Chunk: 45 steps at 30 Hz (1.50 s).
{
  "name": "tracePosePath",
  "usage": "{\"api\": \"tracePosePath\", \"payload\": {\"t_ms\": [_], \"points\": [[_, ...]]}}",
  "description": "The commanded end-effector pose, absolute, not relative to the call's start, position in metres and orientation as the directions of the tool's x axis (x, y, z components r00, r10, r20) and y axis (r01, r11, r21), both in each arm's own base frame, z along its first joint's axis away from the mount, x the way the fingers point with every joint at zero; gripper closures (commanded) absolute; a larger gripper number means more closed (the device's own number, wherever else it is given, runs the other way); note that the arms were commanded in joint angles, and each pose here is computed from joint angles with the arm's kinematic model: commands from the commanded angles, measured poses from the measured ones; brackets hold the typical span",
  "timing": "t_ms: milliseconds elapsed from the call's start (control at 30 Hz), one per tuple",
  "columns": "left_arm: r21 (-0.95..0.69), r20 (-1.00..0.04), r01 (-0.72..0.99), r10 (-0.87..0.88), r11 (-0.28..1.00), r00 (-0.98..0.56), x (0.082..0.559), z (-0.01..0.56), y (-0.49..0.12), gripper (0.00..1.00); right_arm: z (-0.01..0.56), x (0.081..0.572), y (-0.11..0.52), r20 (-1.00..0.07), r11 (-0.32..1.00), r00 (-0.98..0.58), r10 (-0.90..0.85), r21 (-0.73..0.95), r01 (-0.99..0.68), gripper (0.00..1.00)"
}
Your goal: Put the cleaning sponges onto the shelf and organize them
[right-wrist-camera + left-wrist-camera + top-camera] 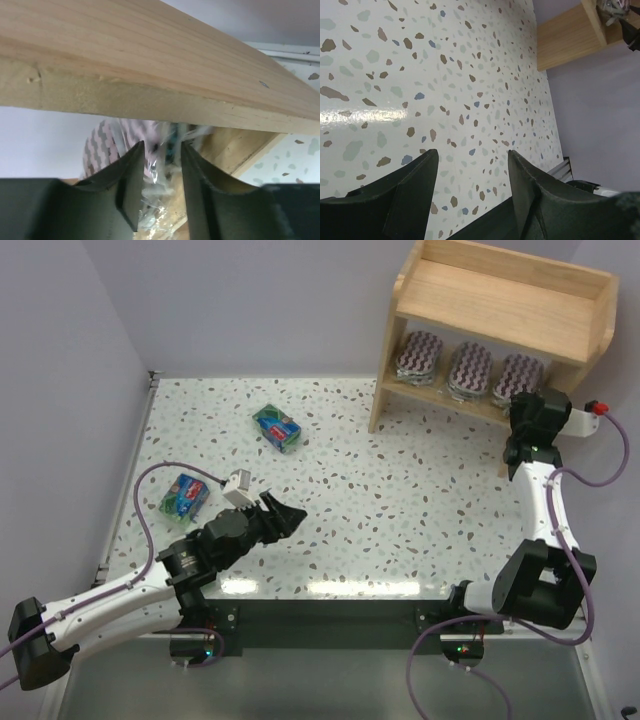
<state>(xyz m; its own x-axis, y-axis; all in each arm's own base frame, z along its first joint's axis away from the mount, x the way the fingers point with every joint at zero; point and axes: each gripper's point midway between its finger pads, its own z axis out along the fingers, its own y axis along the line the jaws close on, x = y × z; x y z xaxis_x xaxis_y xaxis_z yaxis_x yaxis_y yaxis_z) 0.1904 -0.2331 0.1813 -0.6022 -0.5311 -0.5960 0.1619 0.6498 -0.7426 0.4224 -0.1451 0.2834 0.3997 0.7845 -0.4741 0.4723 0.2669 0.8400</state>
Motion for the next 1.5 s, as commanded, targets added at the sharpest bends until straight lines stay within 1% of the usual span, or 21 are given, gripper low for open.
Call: {"api": "tracePosePath", "payload": {"t_ms": [0,67,167,267,367,400,433,467,533,600,633,700,767,800,900,1000,1033,1100,1233,1367,1467], "points": [[-0.739,-0.599,0.144,-0.546,0.658,-0.586,0.194,0.18,-0.228,0.36,0.304,0.427,-0.144,-0.442,0.275,0.424,0.791,0.875,0.399,0.59],[-0.736,-0.6,0.137,-0.546,0.663,-0.584,0.194,0.179,-0.226,0.35,0.311,0.422,-0.14,-0.436,0.281,0.425,0.793,0.882,0.379,0.47],[-0.733,-0.605,0.127,-0.555,0.668,-0.572,0.195,0.181,-0.222,0.31,0.325,0.406,-0.137,-0.429,0.28,0.442,0.787,0.888,0.364,0.38],[-0.724,-0.618,0.124,-0.559,0.679,-0.553,0.197,0.186,-0.217,0.27,0.331,0.384,-0.13,-0.434,0.276,0.432,0.791,0.882,0.382,0.32],[-0.693,-0.656,0.102,-0.564,0.714,-0.502,0.205,0.194,-0.205,0.2,0.343,0.356,-0.122,-0.46,0.302,0.419,0.783,0.869,0.391,0.29],[-0.663,-0.689,0.087,-0.561,0.744,-0.458,0.212,0.198,-0.196,0.15,0.345,0.352,-0.114,-0.465,0.32,0.387,0.796,0.866,0.383,0.27],[-0.642,-0.708,0.069,-0.556,0.764,-0.434,0.218,0.204,-0.19,0.14,0.343,0.346,-0.108,-0.479,0.336,0.356,0.803,0.856,0.393,0.27],[-0.621,-0.727,0.05,-0.552,0.782,-0.409,0.225,0.206,-0.184,0.12,0.348,0.34,-0.099,-0.513,0.392,0.314,0.799,0.84,0.375,0.27],[-0.579,-0.762,0.007,-0.537,0.816,-0.362,0.252,0.211,-0.165,0.1,0.343,0.343,-0.069,-0.534,0.472,0.158,0.83,0.825,0.31,0.27],[-0.564,-0.774,0.049,-0.508,0.824,-0.378,0.268,0.214,-0.164,0.1,0.329,0.343,-0.05,-0.57,0.541,0.028,0.821,0.793,0.28,0.27],[-0.568,-0.779,0.022,-0.529,0.823,-0.337,0.289,0.22,-0.153,0.11,0.321,0.34,-0.024,-0.555,0.564,-0.107,0.825,0.797,0.216,0.27],[-0.543,-0.798,0.009,-0.513,0.84,-0.316,0.312,0.222,-0.142,0.12,0.297,0.332,-0.001,-0.538,0.577,-0.225,0.812,0.799,0.169,0.28],[-0.537,-0.806,0.008,-0.511,0.843,-0.298,0.34,0.223,-0.145,0.12,0.286,0.32,0.016,-0.543,0.597,-0.298,0.785,0.792,0.127,0.28],[-0.54,-0.804,0.014,-0.511,0.841,-0.304,0.352,0.222,-0.142,0.12,0.279,0.31,0.026,-0.567,0.625,-0.333,0.754,0.774,0.097,0.28],[-0.565,-0.784,0.038,-0.521,0.825,-0.337,0.389,0.209,-0.151,0.15,0.254,0.286,0.049,-0.562,0.649,-0.439,0.701,0.757,0.067,0.28],[-0.577,-0.77,0.057,-0.519,0.815,-0.37,0.426,0.18,-0.163,0.16,0.242,0.261,0.071,-0.587,0.684,-0.514,0.626,0.729,0.001,0.27],[-0.578,-0.773,0.063,-0.522,0.814,-0.361,0.438,0.184,-0.164,0.17,0.236,0.253,0.077,-0.582,0.692,-0.543,0.605,0.722,-0.004,0.27],[-0.579,-0.762,0.04,-0.523,0.815,-0.381,0.461,0.166,-0.165,0.18,0.225,0.241,0.086,-0.578,0.702,-0.587,0.567,0.712,-0.022,0.26],[-0.604,-0.724,-0.01,-0.554,0.797,-0.412,0.49,0.139,-0.161,0.22,0.211,0.23,0.095,-0.553,0.691,-0.631,0.544,0.722,-0.037,0.26],[-0.609,-0.719,-0.038,-0.572,0.792,-0.394,0.507,0.127,-0.156,0.24,0.202,0.224,0.098,-0.547,0.692,-0.648,0.531,0.721,-0.042,0.26],[-0.606,-0.702,-0.067,-0.572,0.793,-0.424,0.515,0.111,-0.158,0.29,0.198,0.224,0.099,-0.537,0.689,-0.658,0.527,0.724,-0.039,0.26]]}}
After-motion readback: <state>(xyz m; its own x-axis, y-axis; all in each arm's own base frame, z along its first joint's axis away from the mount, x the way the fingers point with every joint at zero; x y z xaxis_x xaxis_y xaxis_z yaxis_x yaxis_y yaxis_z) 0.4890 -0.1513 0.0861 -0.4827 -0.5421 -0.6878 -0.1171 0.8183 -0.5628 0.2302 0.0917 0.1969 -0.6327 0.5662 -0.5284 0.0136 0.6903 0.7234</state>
